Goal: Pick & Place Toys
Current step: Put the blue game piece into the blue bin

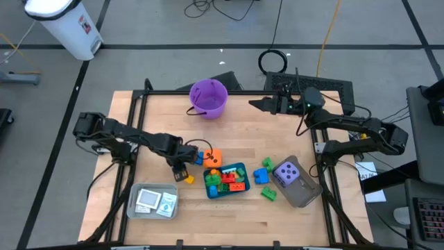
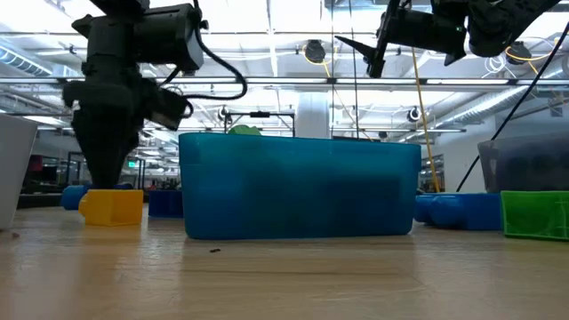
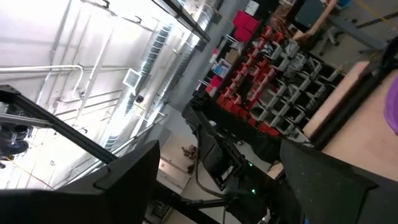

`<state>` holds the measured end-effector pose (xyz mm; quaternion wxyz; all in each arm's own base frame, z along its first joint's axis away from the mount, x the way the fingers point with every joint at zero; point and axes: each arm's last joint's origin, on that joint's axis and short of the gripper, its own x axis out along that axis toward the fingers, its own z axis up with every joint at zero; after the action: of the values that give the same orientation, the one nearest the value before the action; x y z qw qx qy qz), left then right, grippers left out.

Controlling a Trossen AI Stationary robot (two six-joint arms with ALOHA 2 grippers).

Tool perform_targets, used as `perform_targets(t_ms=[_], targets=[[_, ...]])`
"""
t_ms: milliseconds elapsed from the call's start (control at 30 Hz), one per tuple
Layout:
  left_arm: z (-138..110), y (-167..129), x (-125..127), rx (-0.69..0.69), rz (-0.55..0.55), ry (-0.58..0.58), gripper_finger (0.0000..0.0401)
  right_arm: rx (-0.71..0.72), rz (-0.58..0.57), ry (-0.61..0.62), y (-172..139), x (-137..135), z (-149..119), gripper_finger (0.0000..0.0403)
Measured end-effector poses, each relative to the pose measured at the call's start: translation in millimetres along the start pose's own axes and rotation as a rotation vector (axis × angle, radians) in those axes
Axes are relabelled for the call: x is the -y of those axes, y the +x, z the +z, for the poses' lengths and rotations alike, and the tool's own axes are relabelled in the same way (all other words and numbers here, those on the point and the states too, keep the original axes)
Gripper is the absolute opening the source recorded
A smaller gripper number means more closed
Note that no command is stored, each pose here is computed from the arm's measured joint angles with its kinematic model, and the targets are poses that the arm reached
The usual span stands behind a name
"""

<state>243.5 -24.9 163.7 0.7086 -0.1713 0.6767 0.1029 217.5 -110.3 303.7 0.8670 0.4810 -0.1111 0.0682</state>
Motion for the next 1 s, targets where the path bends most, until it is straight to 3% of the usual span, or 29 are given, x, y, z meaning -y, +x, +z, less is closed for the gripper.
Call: perform_targets(t_ms=[133,300,433,700,833,1000], targets=[[0,-12,-5,0.043,-0.036,-0.043,0.0143,0.031,0.057,-0.037,0,-7,2,0.0325],[0,-38,-14,0.145,-0.170,-0.103,0.0150,-0.016,0.165,-0.202,10,-24,-10,0.0325],[7,-62,-21,0.264,-0.392,-0.150,0.0146,-0.107,0.191,-0.391,26,-40,-26,0.0325],[36,-111,-28,0.556,-0.888,-0.192,0.0148,-0.432,0.128,-0.787,53,-65,-52,0.0325],[50,-126,-30,0.626,-1.077,-0.185,0.0145,-0.483,0.203,-0.916,68,-78,-62,0.0325],[65,-136,-31,0.653,-1.251,-0.184,0.0153,-0.509,0.253,-0.962,84,-82,-71,0.0324]])
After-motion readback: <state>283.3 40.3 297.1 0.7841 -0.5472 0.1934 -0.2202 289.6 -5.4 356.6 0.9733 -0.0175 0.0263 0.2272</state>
